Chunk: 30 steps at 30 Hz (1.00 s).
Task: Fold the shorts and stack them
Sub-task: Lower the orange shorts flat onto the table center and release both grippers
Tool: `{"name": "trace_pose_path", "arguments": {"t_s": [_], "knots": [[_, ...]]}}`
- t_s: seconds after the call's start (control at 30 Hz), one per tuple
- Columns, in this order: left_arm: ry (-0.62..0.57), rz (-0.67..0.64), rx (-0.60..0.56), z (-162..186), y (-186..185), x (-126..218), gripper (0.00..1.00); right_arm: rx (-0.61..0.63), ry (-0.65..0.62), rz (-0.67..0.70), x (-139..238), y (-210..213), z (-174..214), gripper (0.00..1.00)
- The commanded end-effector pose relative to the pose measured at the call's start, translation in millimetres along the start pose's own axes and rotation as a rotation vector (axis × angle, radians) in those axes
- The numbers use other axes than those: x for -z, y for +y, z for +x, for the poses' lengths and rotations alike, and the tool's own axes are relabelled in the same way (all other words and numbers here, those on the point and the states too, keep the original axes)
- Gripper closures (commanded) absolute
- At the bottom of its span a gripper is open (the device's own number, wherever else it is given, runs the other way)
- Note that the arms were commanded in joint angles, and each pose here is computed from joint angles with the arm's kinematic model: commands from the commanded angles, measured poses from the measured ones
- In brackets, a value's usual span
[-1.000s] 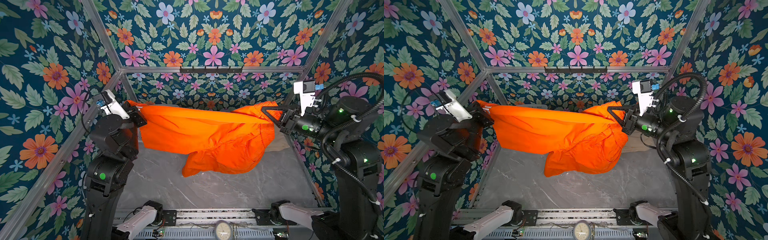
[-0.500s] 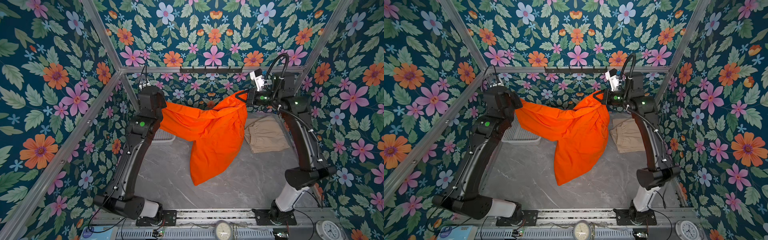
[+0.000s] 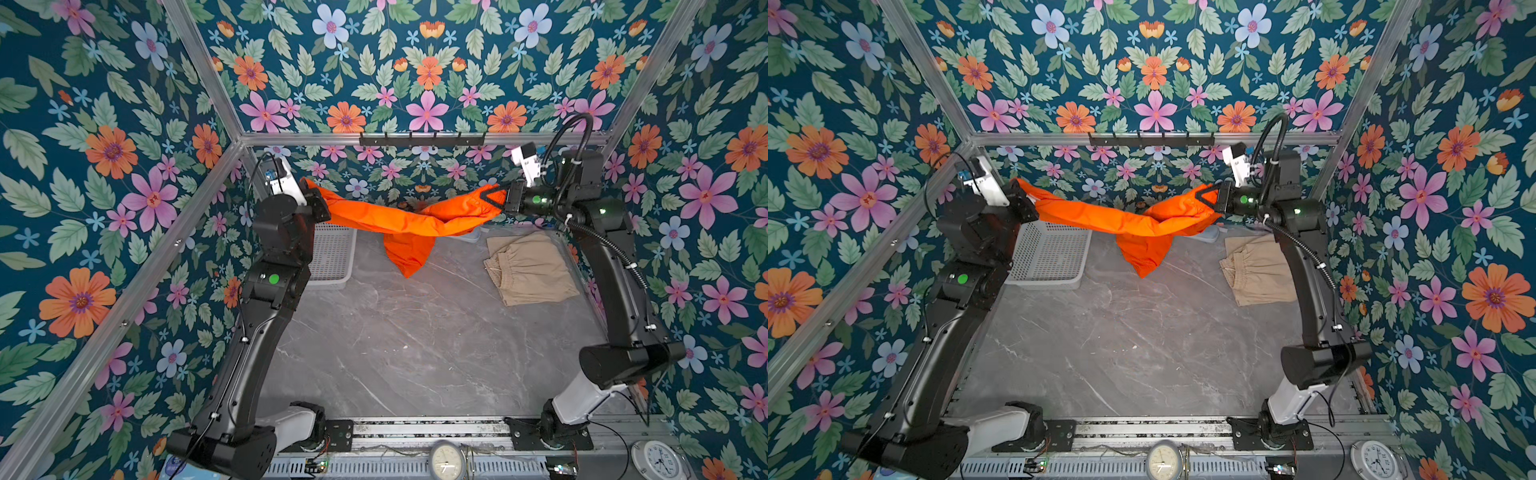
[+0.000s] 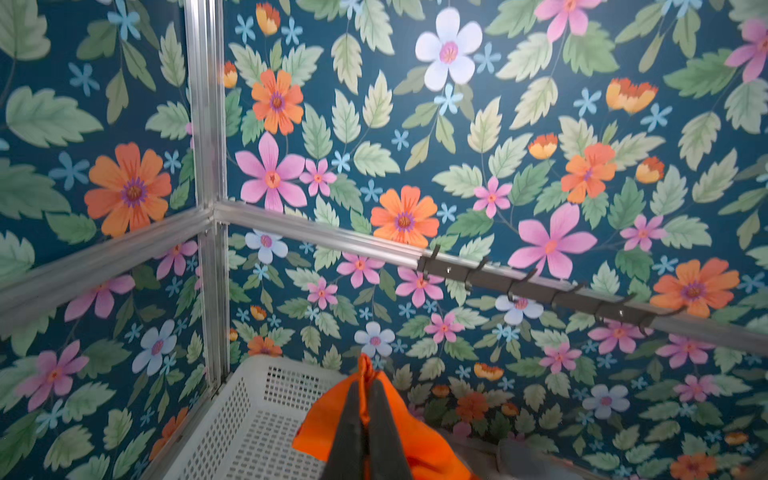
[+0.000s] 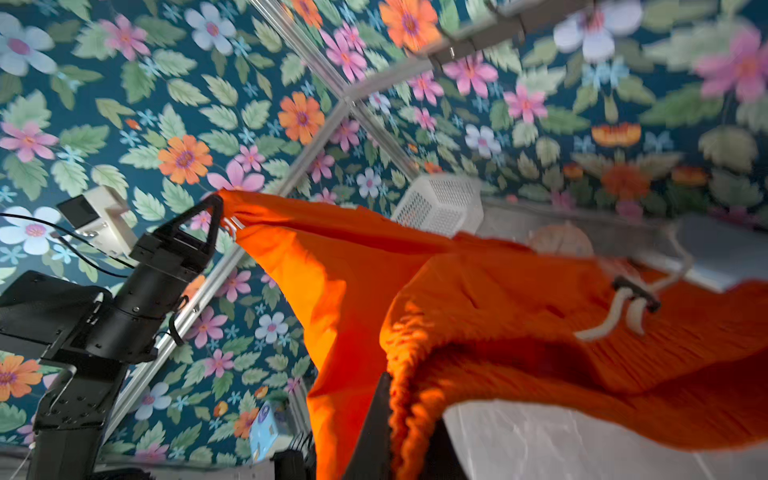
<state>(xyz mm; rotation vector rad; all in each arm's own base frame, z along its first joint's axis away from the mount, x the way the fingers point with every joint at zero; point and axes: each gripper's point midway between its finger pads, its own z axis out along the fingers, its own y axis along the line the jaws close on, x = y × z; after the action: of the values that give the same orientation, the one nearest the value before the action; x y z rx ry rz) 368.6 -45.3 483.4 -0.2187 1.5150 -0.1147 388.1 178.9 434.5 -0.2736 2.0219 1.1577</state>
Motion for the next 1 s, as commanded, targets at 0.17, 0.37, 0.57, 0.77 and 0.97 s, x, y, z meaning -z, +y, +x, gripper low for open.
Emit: {"name": "trace_pose_path", "arguments": {"t_s": [0.17,0.37,0.57,0.77,0.97], "knots": [[0.397,-0.054,0.122,194.8,37.7,31.5,1.0,-0.216,0.163,0.097,-22.1,-86.9,131.3,1.0],[0.615,-0.14,0.262,298.1,64.9,75.3,1.0,-0.439,0.304,0.245,-13.7,-138.5,241.5,1.0],[0.828,-0.227,0.362,356.5,75.2,110.8,1.0,-0.655,0.409,0.439,13.4,-163.1,317.8,1.0],[1.052,-0.329,0.397,394.7,81.9,156.3,0.96,-0.781,0.469,0.64,54.3,-168.9,370.7,1.0],[1.065,-0.305,0.455,382.8,74.5,170.1,0.48,-0.737,0.439,0.73,86.8,-150.8,359.6,0.49]]}}
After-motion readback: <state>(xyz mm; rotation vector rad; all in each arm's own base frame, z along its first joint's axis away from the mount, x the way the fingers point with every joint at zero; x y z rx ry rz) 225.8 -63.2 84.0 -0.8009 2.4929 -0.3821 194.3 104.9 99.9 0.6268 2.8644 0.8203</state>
